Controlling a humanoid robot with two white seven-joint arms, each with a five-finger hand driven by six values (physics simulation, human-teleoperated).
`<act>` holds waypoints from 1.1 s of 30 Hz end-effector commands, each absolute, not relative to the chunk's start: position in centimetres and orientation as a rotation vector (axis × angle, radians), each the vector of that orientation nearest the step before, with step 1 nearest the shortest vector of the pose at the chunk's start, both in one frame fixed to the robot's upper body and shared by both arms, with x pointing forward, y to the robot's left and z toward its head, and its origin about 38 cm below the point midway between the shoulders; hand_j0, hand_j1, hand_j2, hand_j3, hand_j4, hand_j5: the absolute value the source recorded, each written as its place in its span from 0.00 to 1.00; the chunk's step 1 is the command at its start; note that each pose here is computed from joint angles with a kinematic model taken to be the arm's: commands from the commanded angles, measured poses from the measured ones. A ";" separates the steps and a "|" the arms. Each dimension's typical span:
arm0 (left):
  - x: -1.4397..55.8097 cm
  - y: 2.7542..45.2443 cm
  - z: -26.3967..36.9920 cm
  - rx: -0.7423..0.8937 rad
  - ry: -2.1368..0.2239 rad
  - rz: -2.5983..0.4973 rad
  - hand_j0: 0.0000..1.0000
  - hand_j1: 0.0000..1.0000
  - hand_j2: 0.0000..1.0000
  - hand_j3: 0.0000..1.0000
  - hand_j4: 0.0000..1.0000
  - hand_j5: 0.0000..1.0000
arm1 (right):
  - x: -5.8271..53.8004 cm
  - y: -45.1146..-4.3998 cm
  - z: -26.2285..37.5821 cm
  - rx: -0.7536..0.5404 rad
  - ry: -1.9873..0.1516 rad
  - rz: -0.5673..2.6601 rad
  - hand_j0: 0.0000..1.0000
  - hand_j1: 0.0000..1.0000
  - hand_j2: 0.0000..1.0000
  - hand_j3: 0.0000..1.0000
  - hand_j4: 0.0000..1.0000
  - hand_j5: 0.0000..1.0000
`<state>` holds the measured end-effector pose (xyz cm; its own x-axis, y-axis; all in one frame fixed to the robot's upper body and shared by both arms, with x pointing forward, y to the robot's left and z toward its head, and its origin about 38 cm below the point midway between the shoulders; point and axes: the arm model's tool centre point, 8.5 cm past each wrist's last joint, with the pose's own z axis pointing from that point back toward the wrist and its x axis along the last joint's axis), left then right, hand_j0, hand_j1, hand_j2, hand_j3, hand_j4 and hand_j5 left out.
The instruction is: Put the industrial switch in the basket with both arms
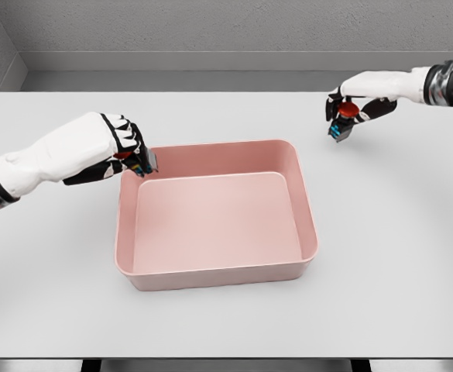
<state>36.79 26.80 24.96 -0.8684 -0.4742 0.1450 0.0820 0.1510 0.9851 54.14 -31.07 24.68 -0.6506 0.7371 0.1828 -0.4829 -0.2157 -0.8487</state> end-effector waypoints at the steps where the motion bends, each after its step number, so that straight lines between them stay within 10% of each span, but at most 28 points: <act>1: 36.7 25.7 24.2 0.324 -2.019 -1.765 0.34 0.34 0.34 0.34 0.34 0.34 | 53.8 -30.7 25.5 -0.335 -1.251 1.966 0.50 0.50 0.50 0.50 0.50 0.50; 33: 37.8 17.9 17.0 0.164 -1.960 -1.840 0.43 0.43 0.43 0.43 0.43 0.43 | 48.7 -24.2 29.8 -0.293 -1.442 2.232 0.50 0.50 0.50 0.50 0.50 0.50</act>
<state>37.82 18.00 17.06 -0.8954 -0.3831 0.2271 0.2050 0.0980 0.9738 49.04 -24.78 29.50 -0.8601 0.5051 0.0719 -0.2764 -0.3430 -0.8977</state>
